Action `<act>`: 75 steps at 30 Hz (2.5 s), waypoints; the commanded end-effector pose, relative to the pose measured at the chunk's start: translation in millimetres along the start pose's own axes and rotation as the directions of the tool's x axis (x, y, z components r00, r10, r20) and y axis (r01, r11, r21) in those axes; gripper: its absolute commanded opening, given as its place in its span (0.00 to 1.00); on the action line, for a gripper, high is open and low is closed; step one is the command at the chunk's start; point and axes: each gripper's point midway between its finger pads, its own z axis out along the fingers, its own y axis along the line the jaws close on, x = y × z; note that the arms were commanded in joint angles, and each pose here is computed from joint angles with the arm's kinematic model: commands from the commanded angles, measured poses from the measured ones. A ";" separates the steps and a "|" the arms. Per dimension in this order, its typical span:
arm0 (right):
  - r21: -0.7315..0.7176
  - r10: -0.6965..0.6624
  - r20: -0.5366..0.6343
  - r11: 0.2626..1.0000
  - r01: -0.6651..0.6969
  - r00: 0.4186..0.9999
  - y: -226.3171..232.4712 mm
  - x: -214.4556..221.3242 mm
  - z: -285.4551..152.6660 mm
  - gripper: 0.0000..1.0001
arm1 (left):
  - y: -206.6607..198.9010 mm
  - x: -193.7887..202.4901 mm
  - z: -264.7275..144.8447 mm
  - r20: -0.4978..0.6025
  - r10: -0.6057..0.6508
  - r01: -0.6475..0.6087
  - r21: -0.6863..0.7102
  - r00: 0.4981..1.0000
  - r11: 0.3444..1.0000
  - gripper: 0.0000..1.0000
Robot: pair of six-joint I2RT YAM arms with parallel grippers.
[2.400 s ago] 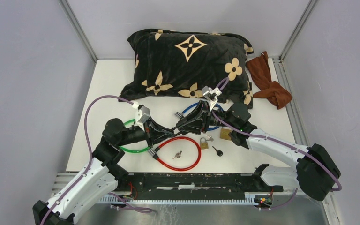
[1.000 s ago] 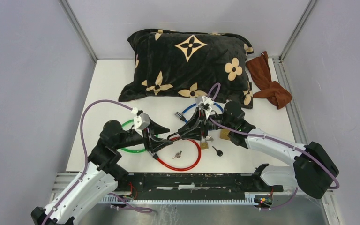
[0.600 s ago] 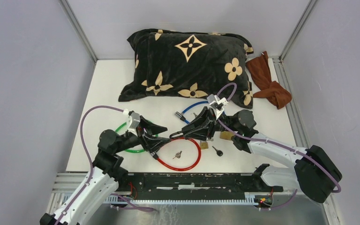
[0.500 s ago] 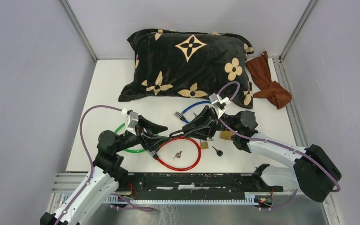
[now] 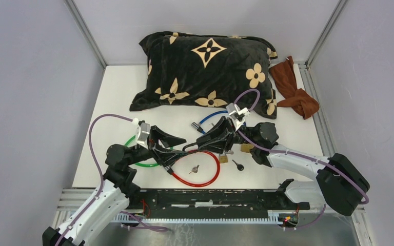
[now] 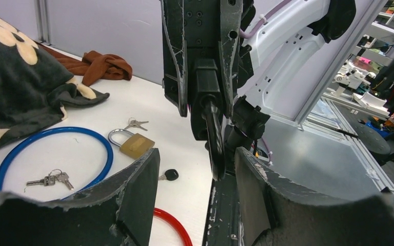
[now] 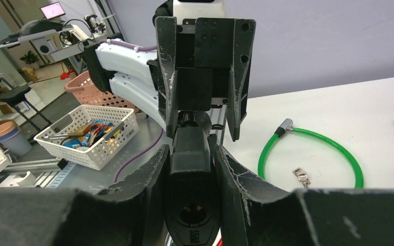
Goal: Lock with the key
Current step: Lock the lock.
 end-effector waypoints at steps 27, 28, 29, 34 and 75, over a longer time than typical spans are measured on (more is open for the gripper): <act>-0.049 -0.076 0.037 0.996 0.078 0.996 3.3 -19.3 26.4 0.00 | 16.9 -23.6 12.3 0.078 0.126 -0.120 -0.081 0.989 0.990 0.02; -0.056 -0.071 0.041 0.996 0.074 0.997 4.2 -19.4 27.7 0.00 | 17.7 -23.7 13.1 0.080 0.133 -0.127 -0.083 0.988 0.989 0.02; -0.064 -0.068 0.043 0.995 0.071 0.997 5.5 -19.3 29.3 0.00 | 19.2 -23.7 13.9 0.080 0.147 -0.139 -0.088 0.986 0.986 0.02; -0.057 -0.037 0.019 0.998 0.038 0.999 1.1 -7.6 28.9 0.00 | 21.6 -35.2 17.4 0.094 0.222 -0.212 -0.107 0.970 0.971 0.02; 0.240 -0.125 0.199 0.968 0.075 0.972 -63.3 -77.3 9.9 0.00 | 21.2 43.2 22.0 -0.124 -0.080 0.075 -0.049 0.989 0.996 0.02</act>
